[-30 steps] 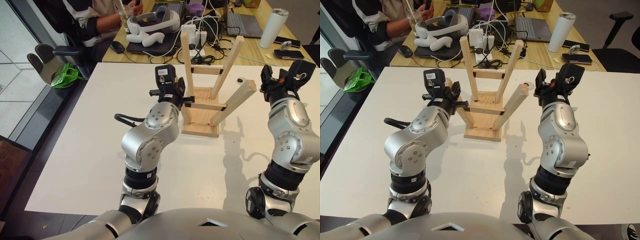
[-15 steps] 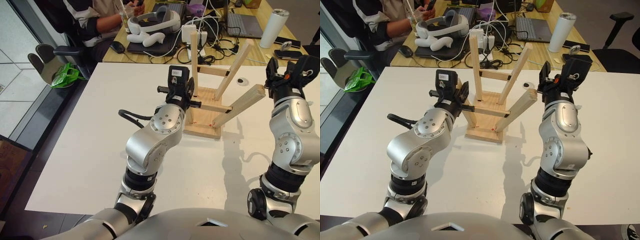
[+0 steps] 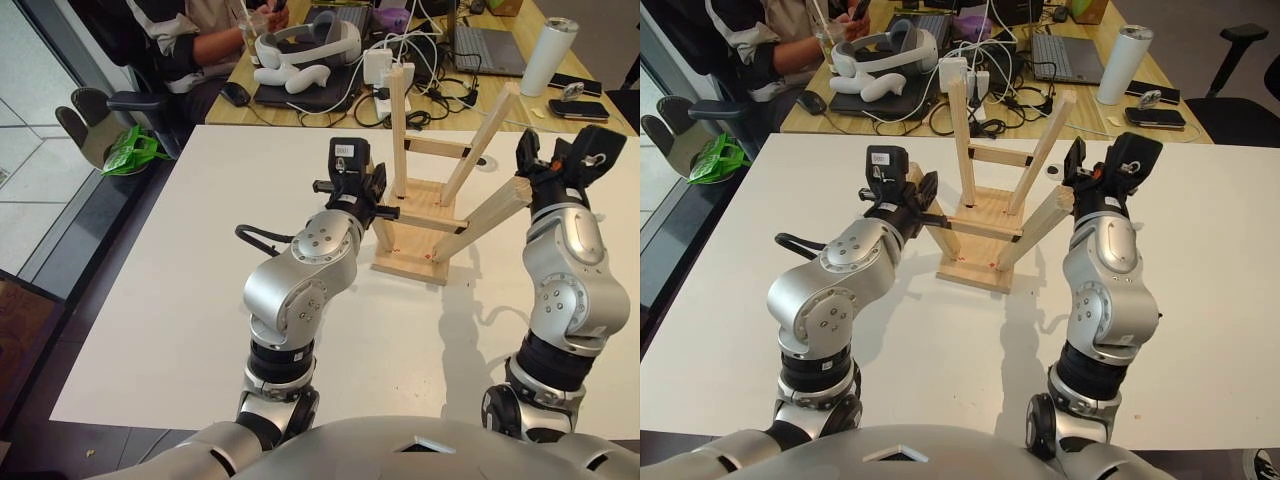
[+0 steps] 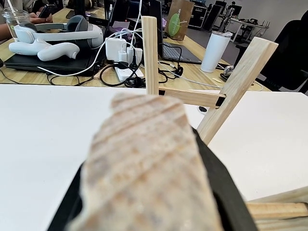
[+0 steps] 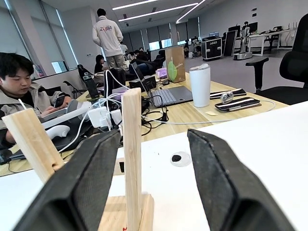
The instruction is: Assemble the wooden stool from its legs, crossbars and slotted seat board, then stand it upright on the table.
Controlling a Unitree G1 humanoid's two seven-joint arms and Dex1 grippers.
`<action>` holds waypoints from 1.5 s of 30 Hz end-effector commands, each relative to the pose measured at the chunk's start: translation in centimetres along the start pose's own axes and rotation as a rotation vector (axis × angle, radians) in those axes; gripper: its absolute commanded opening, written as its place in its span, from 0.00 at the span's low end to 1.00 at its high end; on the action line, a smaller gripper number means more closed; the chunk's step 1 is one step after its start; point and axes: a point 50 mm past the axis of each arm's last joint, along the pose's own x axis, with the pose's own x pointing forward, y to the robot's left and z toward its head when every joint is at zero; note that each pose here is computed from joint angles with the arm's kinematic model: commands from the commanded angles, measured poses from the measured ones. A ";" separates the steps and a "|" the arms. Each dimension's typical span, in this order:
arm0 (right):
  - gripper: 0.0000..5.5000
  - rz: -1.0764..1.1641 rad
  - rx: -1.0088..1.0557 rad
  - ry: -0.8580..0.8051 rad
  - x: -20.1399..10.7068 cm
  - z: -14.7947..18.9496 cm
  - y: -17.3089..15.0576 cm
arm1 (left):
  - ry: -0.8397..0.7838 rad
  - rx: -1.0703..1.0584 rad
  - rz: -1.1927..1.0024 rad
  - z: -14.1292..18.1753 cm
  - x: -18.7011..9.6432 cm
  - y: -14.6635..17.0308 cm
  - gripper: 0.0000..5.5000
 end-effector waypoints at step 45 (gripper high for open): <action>0.47 0.062 0.012 0.201 -1.8 -3.8 1.7 | -0.762 -0.111 0.007 18.9 -3.0 8.3 0.54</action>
